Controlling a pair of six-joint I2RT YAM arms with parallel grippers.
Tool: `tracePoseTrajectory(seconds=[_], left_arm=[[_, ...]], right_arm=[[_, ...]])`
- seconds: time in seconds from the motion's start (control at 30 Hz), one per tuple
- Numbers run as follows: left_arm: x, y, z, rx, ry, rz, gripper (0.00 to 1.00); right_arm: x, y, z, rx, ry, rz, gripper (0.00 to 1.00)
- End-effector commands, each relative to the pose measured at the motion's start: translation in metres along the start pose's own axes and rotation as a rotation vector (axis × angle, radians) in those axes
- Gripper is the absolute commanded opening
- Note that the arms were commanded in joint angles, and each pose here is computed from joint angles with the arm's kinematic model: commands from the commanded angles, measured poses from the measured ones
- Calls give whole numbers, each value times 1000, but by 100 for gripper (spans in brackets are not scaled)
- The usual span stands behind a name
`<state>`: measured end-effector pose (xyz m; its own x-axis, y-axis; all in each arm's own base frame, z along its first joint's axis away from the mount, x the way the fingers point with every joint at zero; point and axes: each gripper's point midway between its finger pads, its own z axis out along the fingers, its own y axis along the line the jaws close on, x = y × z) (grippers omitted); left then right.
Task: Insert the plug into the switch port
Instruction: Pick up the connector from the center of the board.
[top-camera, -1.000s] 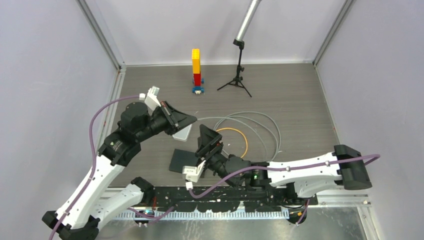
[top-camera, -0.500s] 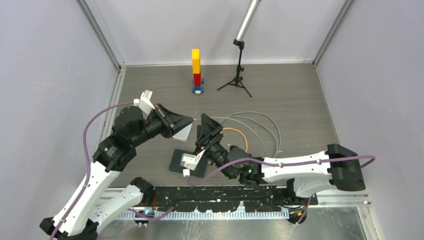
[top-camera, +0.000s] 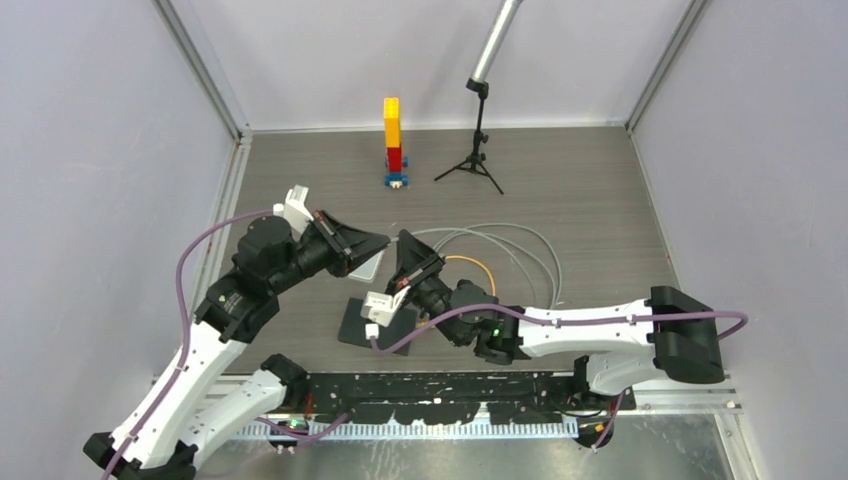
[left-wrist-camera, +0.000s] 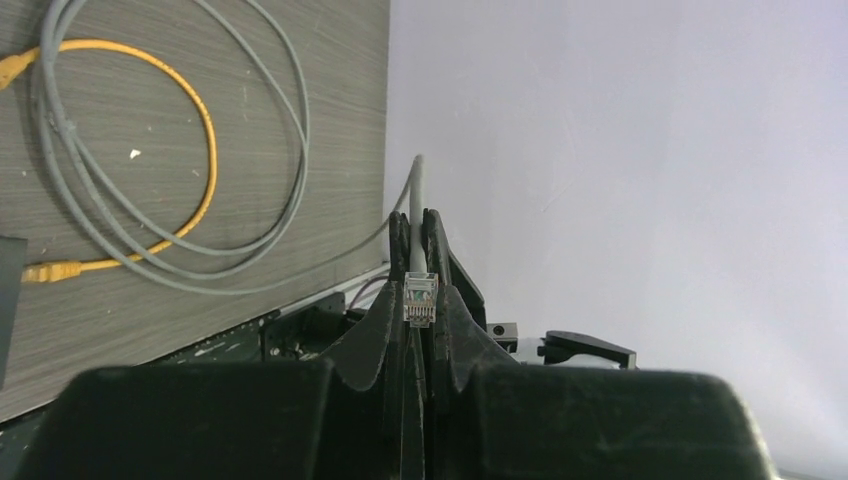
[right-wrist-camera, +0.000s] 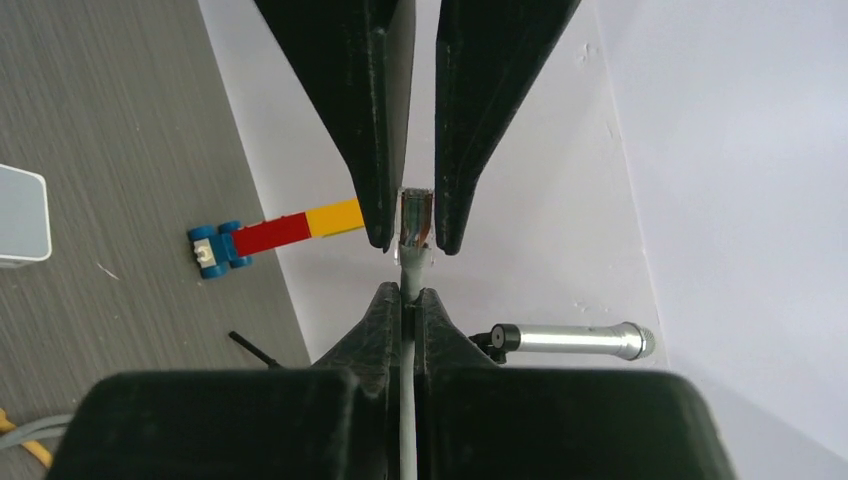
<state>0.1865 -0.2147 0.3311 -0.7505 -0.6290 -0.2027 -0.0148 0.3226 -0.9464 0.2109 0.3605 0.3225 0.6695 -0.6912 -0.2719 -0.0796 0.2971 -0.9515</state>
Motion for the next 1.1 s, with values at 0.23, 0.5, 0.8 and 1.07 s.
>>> tracePoseTrajectory(seconds=[0.23, 0.5, 0.8, 1.07], left_arm=[[-3, -30, -14, 162, -37, 109, 89], [-28, -56, -49, 228, -228, 475, 100], [-2, -85, -75, 567, -284, 1006, 98], [52, -83, -80, 842, -55, 1357, 82]], right_arm=[[-7, -51, -22, -46, -74, 272, 0], [-2, -75, -61, -263, -124, 545, 0], [-10, -83, -84, -482, -93, 785, 1], [-37, -87, -94, -648, -131, 905, 1]])
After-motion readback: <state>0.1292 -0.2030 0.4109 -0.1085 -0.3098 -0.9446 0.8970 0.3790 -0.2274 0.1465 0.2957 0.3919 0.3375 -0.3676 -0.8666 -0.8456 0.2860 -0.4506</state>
